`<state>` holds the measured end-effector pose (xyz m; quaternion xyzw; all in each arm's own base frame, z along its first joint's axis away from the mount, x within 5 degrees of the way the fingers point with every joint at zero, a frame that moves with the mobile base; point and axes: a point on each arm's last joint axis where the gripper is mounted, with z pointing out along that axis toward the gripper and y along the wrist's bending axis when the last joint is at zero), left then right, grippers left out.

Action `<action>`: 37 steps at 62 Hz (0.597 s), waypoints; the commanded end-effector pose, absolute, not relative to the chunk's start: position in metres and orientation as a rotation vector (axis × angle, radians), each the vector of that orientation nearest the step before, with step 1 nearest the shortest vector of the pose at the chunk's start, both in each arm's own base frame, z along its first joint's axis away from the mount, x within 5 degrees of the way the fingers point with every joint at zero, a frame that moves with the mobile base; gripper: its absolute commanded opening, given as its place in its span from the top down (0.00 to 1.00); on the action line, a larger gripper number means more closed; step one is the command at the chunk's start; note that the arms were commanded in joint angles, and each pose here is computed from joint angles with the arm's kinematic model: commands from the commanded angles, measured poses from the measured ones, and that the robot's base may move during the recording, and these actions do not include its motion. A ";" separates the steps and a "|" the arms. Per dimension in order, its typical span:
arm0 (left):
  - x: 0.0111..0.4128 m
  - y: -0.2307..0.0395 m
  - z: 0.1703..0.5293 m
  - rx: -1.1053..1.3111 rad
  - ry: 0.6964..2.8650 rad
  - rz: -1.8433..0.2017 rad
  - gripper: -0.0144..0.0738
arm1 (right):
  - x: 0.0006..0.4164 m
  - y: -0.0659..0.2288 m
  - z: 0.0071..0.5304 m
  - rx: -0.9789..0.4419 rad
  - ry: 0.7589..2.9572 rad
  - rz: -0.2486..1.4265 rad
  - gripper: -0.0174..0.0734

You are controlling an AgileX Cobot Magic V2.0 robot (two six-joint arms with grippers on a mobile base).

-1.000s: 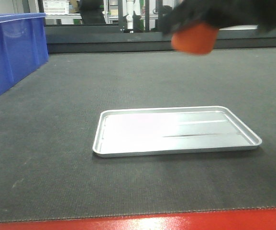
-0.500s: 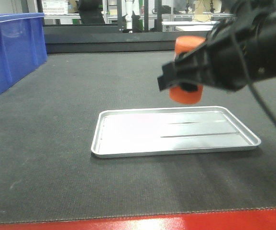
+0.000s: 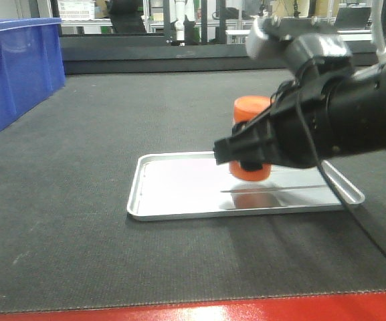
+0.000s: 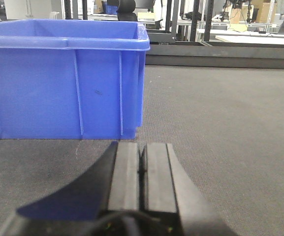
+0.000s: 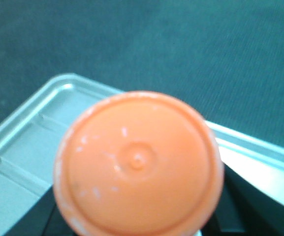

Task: Grab orange capacitor from left shelf to right conveyor
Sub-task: 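Lower the held capacitor with the right gripper onto the silver tray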

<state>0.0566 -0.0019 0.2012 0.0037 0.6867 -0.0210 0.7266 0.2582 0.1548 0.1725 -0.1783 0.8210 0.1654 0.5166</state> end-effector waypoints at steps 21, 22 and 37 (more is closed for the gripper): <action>0.056 -0.002 0.202 0.005 1.439 -0.060 0.98 | 0.274 0.178 0.203 -0.440 1.880 0.445 0.27; 0.056 -0.002 0.202 0.005 1.439 -0.060 0.98 | 0.275 0.178 0.203 -0.440 1.885 0.443 0.24; 0.056 -0.002 0.202 0.005 1.439 -0.060 0.98 | 0.277 0.178 0.202 -0.443 1.903 0.437 0.13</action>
